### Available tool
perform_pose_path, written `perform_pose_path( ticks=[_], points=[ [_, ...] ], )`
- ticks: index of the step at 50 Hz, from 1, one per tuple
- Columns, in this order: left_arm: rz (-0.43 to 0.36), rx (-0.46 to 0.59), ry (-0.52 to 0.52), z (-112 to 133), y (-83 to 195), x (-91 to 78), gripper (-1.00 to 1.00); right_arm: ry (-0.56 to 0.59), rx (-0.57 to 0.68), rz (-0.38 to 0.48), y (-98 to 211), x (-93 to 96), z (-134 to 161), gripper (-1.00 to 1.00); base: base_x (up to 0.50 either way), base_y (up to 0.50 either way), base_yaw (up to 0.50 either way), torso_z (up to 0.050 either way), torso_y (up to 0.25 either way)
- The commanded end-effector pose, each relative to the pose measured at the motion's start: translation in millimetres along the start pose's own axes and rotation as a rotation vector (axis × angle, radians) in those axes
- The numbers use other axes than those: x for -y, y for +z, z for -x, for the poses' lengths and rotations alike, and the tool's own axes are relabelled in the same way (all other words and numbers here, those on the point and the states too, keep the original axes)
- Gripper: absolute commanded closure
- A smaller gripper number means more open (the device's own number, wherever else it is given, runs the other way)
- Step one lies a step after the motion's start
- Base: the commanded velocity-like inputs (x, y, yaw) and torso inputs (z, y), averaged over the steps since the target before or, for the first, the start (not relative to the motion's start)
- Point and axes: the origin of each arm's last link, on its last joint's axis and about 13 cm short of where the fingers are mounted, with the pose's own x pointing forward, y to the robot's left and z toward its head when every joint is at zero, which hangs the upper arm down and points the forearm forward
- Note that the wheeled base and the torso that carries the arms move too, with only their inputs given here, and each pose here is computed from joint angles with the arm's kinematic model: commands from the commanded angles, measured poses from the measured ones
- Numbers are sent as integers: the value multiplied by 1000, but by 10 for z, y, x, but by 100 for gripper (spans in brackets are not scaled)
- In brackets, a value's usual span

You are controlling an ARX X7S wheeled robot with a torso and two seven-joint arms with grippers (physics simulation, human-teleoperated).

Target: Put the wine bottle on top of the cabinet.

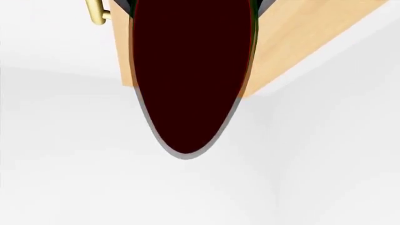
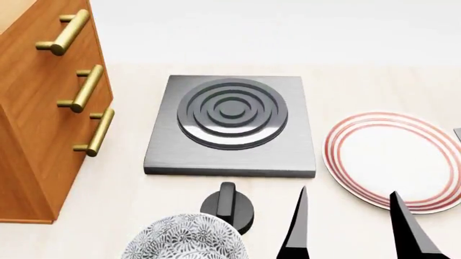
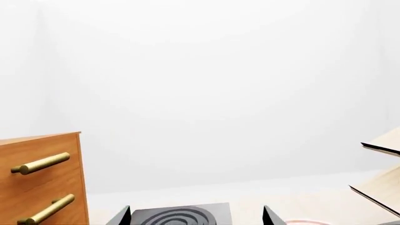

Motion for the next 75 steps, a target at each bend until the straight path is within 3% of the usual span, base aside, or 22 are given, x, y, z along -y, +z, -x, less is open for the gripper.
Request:
perform_pose_path(
  ticks=[1,5,6,38,48,54,56,60,62,66,75],
  points=[
    [-7,-80,31,-20,-175,-31,100,2,-2,1,-6,-8,-1,-100,0,0,3,0,0],
    [-9,-70,45,-18,-151,-43,100,4,-3,1,-6,-11,-1,-100,0,0,2,0,0],
    [-8,-66,58,-18,-141,-56,-100,5,-3,1,-7,-12,0,-100,-10,0,0,0,0],
    [-14,-62,75,-3,-146,-73,-100,10,-5,-1,-18,-15,-8,-100,0,0,0,0,0],
    [10,93,45,67,34,4,-100,13,-3,-1,-6,-23,-2,-100,0,0,0,0,0],
    [10,228,-20,355,84,64,-100,15,-3,0,-10,-28,-1,-100,0,0,0,0,0],
    [-70,273,-54,470,99,86,-100,17,-2,0,-2,-35,2,-100,0,0,0,0,0],
    [-80,335,-98,649,156,124,-100,25,-5,2,-16,-54,0,-100,0,0,0,0,0],
    [-184,388,-77,742,137,144,-100,32,-6,3,-10,-70,2,-100,0,0,0,0,0],
    [-231,440,-90,928,61,192,-100,35,-6,2,-9,-72,10,-100,0,0,0,0,0],
    [-195,502,-168,1379,-185,332,-100,45,-5,3,-10,-94,19,-100,0,0,0,0,0]
  ],
)
